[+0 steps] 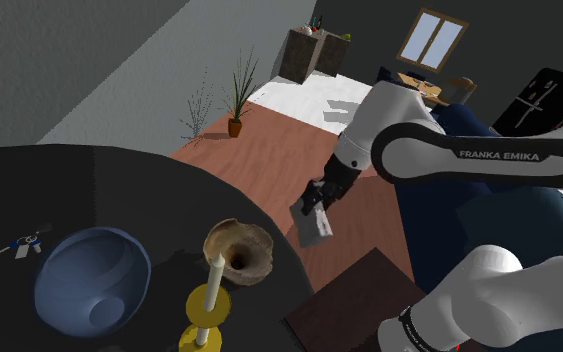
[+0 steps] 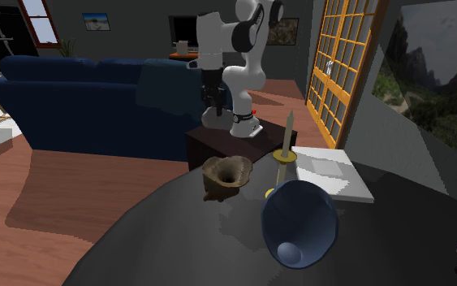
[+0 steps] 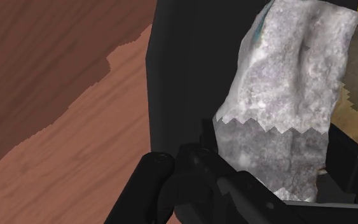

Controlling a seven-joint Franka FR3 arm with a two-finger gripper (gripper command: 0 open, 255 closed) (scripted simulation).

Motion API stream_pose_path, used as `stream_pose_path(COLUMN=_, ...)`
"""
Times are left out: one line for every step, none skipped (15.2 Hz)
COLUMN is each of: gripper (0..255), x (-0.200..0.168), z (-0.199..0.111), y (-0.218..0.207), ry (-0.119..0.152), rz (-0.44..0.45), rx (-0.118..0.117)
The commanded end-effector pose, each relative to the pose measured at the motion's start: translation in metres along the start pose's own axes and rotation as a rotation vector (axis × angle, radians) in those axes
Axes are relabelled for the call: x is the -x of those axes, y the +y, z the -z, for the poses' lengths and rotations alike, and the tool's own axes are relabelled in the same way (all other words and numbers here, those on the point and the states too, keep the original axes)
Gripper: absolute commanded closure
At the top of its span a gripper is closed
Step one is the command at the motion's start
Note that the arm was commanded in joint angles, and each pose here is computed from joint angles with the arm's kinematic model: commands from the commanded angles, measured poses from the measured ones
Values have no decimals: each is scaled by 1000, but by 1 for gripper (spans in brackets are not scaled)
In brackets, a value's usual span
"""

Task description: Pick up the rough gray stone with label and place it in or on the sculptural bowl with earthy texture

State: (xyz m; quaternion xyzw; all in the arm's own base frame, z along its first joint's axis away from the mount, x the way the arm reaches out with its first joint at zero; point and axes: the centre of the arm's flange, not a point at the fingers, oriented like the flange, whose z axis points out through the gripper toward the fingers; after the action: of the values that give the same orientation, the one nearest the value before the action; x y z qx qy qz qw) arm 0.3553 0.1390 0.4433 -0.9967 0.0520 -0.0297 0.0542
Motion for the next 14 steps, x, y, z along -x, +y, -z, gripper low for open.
stream_pose_path(gripper=255, x=-11, z=1, y=-22, ry=0, rz=0, rx=-1)
stream_pose_path(gripper=255, x=-19, z=1, y=-33, ry=0, rz=0, rx=-1)
stream_pose_path(gripper=255, x=-26, z=0, y=-44, ry=0, rz=0, rx=-1)
stream_pose_path(gripper=255, x=-33, z=0, y=-55, ry=0, rz=0, rx=-1)
stream_pose_path(gripper=255, x=-41, z=0, y=-66, ry=0, rz=0, rx=-1)
stream_pose_path(gripper=255, x=-48, z=0, y=-77, ry=0, rz=0, rx=-1)
stream_pose_path(gripper=255, x=-55, z=0, y=-88, ry=0, rz=0, rx=-1)
stream_pose_path(gripper=255, x=-62, z=-1, y=-99, ry=0, rz=0, rx=-1)
stream_pose_path(gripper=255, x=-70, z=-1, y=-110, ry=0, rz=0, rx=-1)
stream_pose_path(gripper=255, x=-77, z=-1, y=-121, ry=0, rz=0, rx=-1)
stream_pose_path(gripper=255, x=-84, z=-1, y=-132, ry=0, rz=0, rx=-1)
stream_pose_path(gripper=255, x=-89, z=-1, y=-138, ry=0, rz=0, rx=-1)
stream_pose_path(gripper=255, x=-88, z=-7, y=-137, ry=0, rz=0, rx=-1)
stream_pose_path(gripper=255, x=-88, z=-12, y=-137, ry=0, rz=0, rx=-1)
